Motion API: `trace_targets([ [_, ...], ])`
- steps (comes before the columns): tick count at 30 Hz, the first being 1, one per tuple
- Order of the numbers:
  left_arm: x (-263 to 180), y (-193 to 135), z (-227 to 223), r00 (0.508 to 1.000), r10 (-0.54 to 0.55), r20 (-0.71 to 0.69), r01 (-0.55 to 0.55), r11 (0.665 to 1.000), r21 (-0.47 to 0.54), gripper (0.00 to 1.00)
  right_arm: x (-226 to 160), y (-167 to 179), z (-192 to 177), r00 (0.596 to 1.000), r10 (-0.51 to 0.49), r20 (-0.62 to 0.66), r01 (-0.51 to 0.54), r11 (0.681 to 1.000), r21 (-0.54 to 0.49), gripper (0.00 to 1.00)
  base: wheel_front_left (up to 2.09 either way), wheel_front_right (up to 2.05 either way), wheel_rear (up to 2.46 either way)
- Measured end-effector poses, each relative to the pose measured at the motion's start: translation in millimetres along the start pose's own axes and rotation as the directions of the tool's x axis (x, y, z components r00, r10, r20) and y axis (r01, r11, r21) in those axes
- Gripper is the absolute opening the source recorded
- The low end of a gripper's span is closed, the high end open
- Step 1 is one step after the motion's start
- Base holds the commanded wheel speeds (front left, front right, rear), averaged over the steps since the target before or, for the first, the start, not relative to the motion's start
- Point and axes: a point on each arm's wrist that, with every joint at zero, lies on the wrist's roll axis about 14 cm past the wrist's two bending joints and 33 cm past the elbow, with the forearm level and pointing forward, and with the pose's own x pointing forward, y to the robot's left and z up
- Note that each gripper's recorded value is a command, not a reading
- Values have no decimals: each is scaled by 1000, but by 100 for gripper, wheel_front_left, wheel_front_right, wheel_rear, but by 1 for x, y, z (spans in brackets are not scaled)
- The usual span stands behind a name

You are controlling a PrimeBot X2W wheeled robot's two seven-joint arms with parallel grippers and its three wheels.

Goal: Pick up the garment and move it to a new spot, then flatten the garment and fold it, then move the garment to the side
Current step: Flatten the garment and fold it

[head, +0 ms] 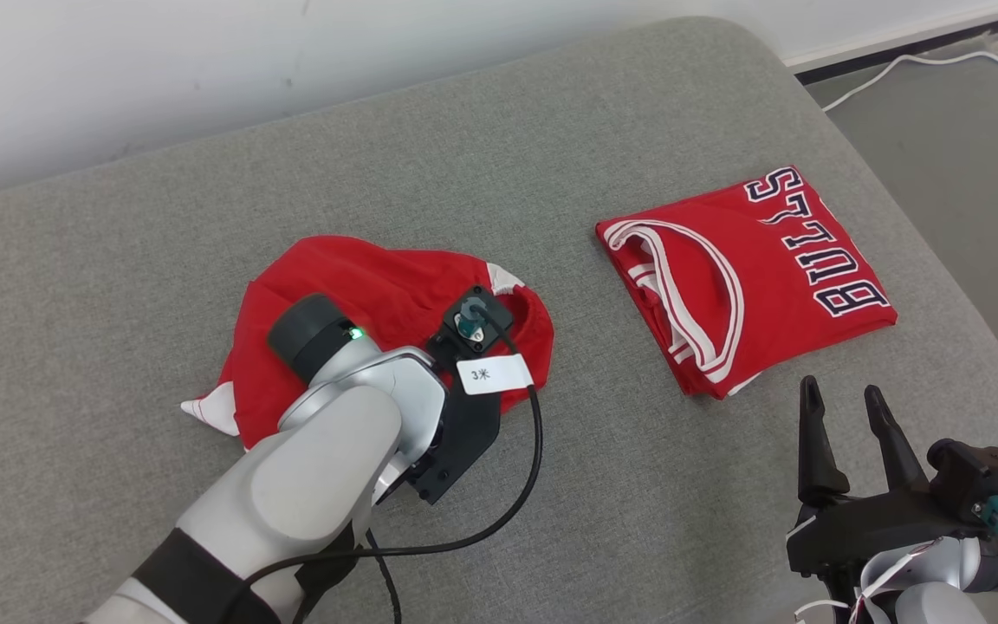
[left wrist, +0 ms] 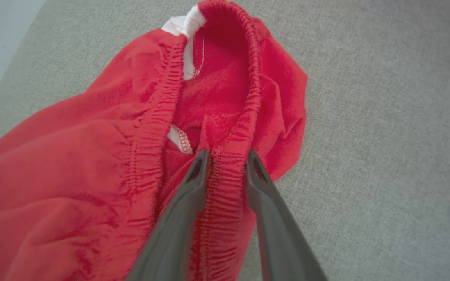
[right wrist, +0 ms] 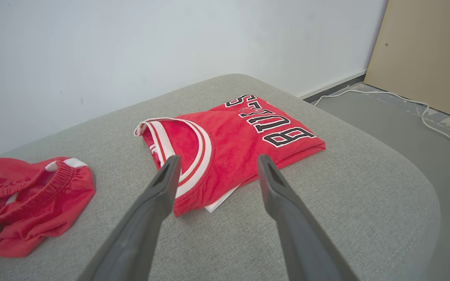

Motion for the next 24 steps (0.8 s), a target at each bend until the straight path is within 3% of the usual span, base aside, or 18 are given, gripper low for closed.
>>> trace_targets([
  [1,1,-2,0,1000,-6,-3,6,1000,4,47,0,-2,0,1000,-6,2,6,1000,1,100,0,0,0],
  [2,2,-4,1,1000,-11,-3,11,1000,6,37,-1,-4,0,1000,-11,1,11,1000,5,100,0,0,0],
  [4,2,-4,6,1000,-12,8,12,1000,11,0,-1,-5,-2,1000,-15,-3,15,1000,7,100,0,0,0],
  [8,-1,-2,28,995,-22,96,23,1000,-13,0,-1,-6,-2,1000,-20,2,20,1000,8,100,0,0,0],
  [14,-31,22,100,922,22,387,3,998,-64,0,1,1,-4,1000,1,1,-1,1000,19,100,0,0,0],
  [20,-76,40,163,768,61,638,6,995,-102,0,0,5,-3,1000,15,6,-16,1000,28,100,0,0,0],
  [24,-122,31,209,601,29,799,54,996,-77,0,-1,5,-3,1000,20,5,-20,999,33,100,0,0,0],
])
